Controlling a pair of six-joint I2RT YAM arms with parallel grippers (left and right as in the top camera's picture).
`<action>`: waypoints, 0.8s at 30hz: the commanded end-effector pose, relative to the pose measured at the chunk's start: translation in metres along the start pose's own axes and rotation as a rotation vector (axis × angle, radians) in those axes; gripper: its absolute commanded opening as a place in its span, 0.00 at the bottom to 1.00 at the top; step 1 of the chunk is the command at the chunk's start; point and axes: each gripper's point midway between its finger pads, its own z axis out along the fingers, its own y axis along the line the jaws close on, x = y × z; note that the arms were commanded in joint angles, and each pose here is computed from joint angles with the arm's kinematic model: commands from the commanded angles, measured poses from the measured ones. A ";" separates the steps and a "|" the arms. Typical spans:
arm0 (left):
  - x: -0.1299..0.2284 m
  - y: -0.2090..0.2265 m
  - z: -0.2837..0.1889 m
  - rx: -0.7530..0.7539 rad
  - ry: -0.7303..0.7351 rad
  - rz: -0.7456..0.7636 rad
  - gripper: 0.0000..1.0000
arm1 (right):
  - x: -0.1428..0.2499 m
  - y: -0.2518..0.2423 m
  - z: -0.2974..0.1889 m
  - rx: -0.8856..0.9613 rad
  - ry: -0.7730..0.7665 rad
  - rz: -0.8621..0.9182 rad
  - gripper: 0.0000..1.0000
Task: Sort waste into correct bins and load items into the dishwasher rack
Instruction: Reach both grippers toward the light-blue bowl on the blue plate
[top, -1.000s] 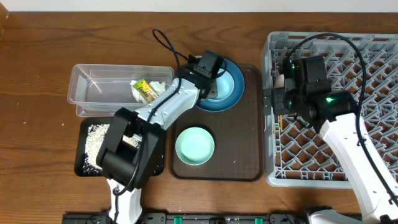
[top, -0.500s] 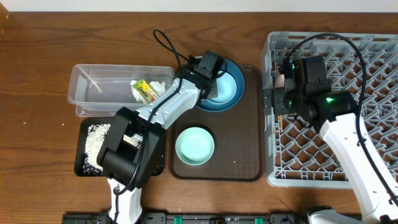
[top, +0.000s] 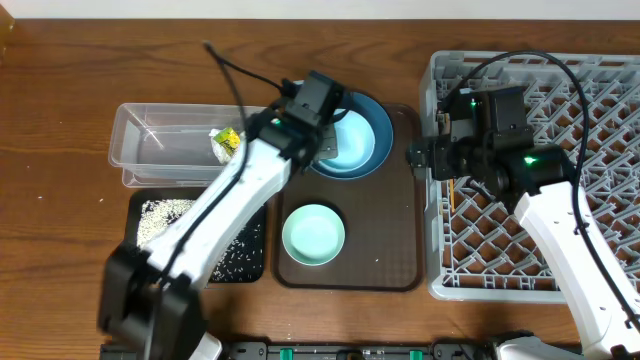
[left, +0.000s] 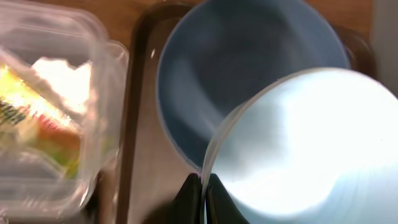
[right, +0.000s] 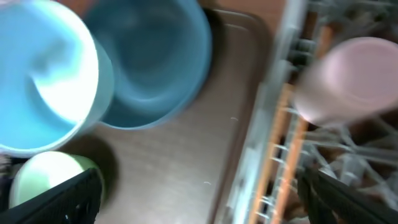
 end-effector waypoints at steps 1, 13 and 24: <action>0.010 -0.005 -0.016 0.051 0.049 -0.001 0.06 | -0.002 0.031 -0.004 -0.167 -0.001 -0.016 0.99; 0.051 -0.025 -0.023 0.100 0.182 0.065 0.06 | 0.003 0.048 -0.007 -0.271 0.024 -0.012 0.50; 0.057 -0.056 -0.027 0.167 0.142 0.130 0.06 | 0.018 0.032 -0.004 -0.177 0.080 0.009 0.44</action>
